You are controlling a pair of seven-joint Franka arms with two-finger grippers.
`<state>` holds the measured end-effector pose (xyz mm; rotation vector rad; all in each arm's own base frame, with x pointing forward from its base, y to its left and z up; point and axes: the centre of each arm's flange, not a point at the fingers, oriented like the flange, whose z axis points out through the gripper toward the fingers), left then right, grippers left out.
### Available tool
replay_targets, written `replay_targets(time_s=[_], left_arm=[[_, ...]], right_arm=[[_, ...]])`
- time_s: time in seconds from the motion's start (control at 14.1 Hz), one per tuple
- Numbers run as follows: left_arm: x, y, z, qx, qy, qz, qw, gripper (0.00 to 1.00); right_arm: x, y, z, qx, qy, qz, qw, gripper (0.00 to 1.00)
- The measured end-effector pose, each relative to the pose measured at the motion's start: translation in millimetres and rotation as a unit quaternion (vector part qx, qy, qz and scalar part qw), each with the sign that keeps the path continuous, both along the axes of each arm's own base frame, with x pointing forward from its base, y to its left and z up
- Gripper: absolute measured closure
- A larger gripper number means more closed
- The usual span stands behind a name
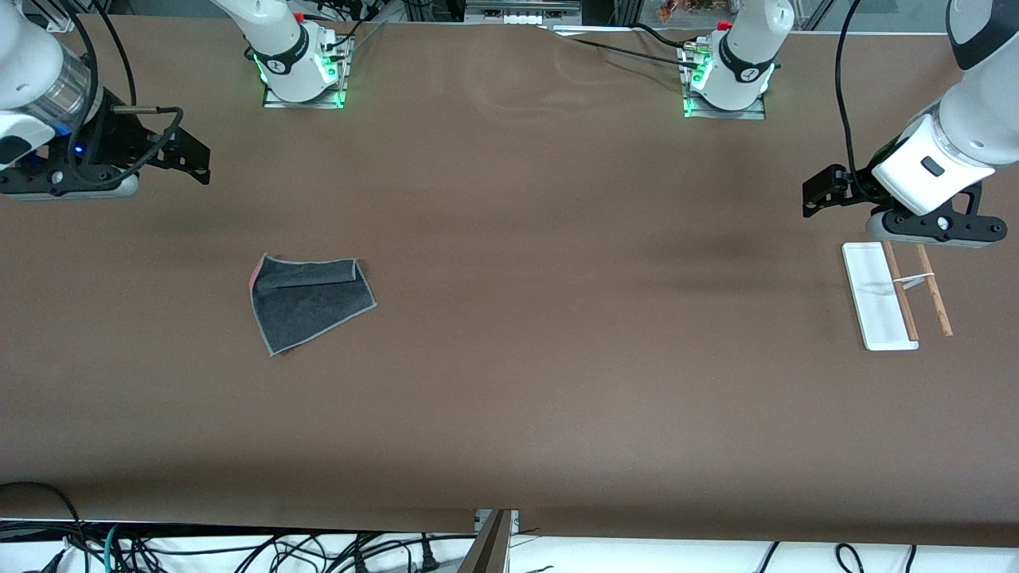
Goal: Pass towel and hang on rack
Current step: 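Lower the right gripper to the grey towel's edge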
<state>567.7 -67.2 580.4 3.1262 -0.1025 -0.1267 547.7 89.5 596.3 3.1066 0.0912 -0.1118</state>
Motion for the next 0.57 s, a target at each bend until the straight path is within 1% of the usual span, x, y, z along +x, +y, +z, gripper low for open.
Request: replay_targets(time_s=[0.07,0.28,0.43,0.57], left_arm=[[0,0,0,0.000,0.000,0.000,1.000,0.00],[1,0,-1,0.000,0.001,0.000,1.000,0.00],[1,0,-1,0.000,0.001,0.000,1.000,0.00],[1,1,-1,0.000,0.001,0.001,1.000,0.00]], right_arm=[[10,1,-20,-0.001,0.005,0.000,1.000,0.00],[62,1,-117,0.003,0.014,0.014,1.000,0.00],[91,-8,-182,0.010,0.012,0.039,0.999,0.00],[112,-26,-234,0.018,0.003,0.071,0.997,0.00]])
